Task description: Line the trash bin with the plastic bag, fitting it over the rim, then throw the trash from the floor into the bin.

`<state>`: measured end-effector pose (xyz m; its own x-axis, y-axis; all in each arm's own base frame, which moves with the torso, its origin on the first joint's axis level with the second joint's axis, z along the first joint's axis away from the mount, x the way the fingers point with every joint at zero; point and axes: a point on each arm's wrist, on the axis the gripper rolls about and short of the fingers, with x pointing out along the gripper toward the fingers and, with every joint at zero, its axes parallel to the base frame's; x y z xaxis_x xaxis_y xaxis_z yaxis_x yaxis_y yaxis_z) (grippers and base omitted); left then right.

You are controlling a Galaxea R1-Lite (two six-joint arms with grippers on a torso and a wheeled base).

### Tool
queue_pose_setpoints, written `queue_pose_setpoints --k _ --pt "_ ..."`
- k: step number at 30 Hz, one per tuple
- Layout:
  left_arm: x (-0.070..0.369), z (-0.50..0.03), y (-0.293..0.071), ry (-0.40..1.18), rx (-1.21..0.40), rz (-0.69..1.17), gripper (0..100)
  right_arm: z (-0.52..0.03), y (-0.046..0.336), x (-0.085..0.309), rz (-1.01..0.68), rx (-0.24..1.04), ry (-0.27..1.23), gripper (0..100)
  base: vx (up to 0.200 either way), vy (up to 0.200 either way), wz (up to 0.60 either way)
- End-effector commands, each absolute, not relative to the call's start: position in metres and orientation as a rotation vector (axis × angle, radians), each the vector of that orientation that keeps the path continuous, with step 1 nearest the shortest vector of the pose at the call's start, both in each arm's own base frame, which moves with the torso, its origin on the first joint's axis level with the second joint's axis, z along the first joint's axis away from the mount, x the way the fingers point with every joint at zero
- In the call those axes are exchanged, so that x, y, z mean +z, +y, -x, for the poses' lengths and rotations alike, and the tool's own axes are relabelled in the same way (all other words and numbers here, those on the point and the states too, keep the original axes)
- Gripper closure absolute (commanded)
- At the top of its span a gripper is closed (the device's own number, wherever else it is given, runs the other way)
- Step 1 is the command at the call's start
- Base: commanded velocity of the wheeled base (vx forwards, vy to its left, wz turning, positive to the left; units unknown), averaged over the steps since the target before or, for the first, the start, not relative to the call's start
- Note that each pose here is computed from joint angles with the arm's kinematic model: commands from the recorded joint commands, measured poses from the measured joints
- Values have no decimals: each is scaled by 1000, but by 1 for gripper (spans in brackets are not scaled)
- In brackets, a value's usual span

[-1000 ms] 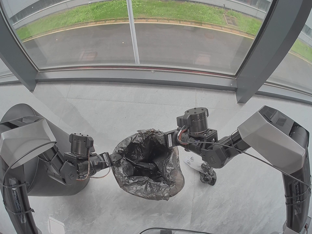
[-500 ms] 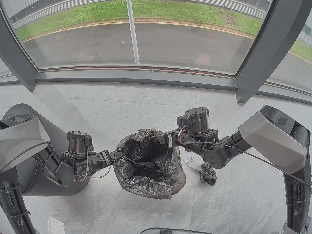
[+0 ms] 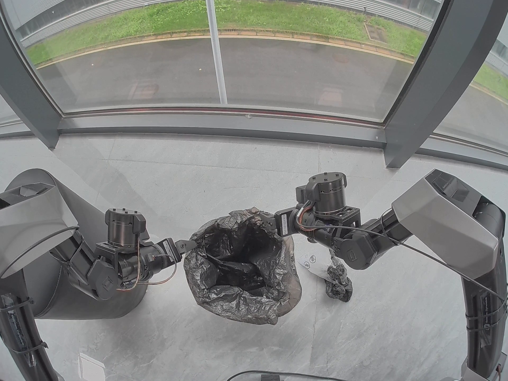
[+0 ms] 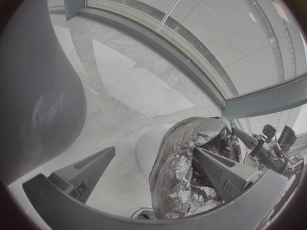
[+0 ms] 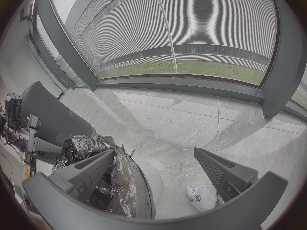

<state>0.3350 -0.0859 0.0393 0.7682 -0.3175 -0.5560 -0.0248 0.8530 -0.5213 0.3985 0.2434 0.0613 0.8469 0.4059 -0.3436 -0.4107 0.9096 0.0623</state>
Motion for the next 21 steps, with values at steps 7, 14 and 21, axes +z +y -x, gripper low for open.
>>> queue_pose_setpoints --k 7,14,21 --pt "30 -323 -86 735 -160 526 0 -389 239 60 22 430 388 0 0 0 0" --pt "34 -296 -89 777 -181 516 0 -341 241 73 56 489 438 0 0 0 0" --pt "33 -282 -95 809 -203 501 0 -326 234 62 84 474 495 0 0 0 0"
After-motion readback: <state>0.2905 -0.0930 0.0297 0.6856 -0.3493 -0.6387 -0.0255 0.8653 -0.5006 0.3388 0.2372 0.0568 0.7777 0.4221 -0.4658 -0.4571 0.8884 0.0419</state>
